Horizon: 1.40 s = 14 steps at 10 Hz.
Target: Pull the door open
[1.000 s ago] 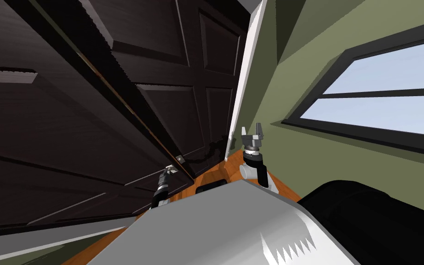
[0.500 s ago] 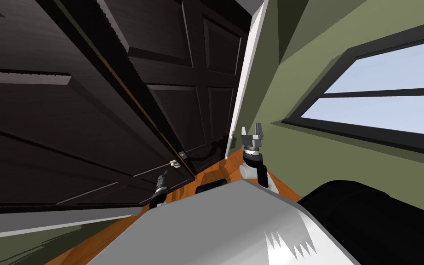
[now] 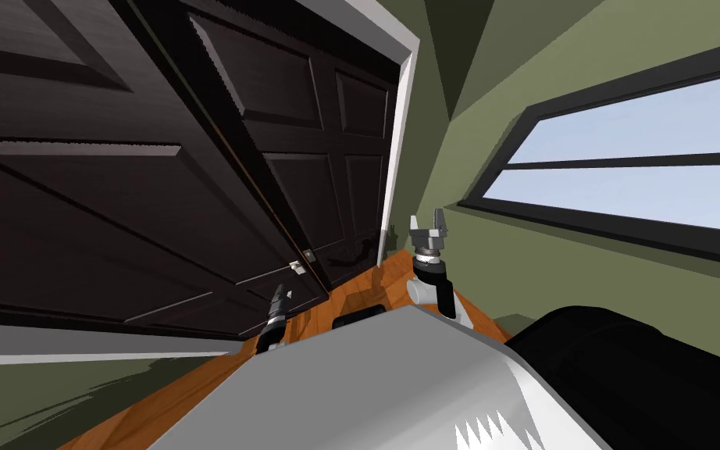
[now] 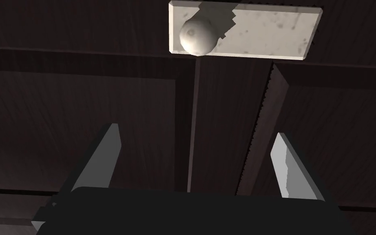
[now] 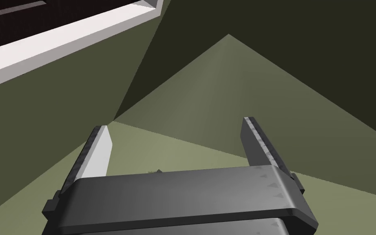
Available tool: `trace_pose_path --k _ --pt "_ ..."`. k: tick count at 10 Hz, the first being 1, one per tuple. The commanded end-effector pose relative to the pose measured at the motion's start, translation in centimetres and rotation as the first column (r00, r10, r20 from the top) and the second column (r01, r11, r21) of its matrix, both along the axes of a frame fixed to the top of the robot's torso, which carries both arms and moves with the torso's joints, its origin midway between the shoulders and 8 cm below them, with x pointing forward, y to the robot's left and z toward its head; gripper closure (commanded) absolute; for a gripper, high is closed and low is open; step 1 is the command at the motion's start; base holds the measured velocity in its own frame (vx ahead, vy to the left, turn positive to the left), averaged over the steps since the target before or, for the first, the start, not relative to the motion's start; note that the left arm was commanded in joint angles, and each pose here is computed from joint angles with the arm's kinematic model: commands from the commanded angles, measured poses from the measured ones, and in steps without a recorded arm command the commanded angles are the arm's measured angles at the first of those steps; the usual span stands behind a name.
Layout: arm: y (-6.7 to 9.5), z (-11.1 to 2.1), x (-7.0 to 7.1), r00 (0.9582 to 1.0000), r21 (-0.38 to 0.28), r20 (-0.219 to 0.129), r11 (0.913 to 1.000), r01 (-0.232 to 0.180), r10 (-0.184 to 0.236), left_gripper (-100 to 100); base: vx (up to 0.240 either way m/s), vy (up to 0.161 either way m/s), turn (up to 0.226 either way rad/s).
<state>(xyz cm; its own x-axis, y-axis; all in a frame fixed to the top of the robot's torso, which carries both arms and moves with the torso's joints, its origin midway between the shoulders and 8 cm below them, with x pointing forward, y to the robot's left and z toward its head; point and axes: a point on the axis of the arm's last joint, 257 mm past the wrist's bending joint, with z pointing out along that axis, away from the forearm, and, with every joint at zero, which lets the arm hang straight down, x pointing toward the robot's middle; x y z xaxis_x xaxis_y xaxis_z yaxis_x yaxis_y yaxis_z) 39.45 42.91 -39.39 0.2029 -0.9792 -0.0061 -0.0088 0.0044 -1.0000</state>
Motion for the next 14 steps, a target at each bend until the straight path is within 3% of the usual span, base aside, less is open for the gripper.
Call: trace_pose_path --k 1,2,4,6,9,11,14 --pt "0.0 0.0 0.0 1.0 0.0 0.0 1.0 0.0 0.0 -100 -0.089 -0.066 -0.008" --pt "2.2 -1.3 -2.1 0.9982 0.01 -0.038 0.9989 -0.045 0.046 -100 -0.103 0.043 0.201" --pt "4.2 -2.3 -4.0 0.9929 0.022 -0.071 0.9954 -0.093 0.095 -100 -0.046 0.095 0.15" --pt "3.9 -2.1 -3.5 0.9936 0.02 -0.065 0.9957 -0.09 0.092 -100 0.148 0.113 -0.024" --pt "2.4 -1.3 -1.7 0.997 0.013 -0.038 0.9977 -0.067 0.067 -100 0.202 -0.002 -0.084" --pt "2.1 -1.2 -1.4 0.9975 0.011 -0.033 0.998 -0.062 0.062 -100 0.131 -0.01 -0.029" --pt "-0.3 0.2 1.2 0.9997 0.001 0.011 0.9998 -0.02 0.02 -100 0.184 -0.028 -0.126"
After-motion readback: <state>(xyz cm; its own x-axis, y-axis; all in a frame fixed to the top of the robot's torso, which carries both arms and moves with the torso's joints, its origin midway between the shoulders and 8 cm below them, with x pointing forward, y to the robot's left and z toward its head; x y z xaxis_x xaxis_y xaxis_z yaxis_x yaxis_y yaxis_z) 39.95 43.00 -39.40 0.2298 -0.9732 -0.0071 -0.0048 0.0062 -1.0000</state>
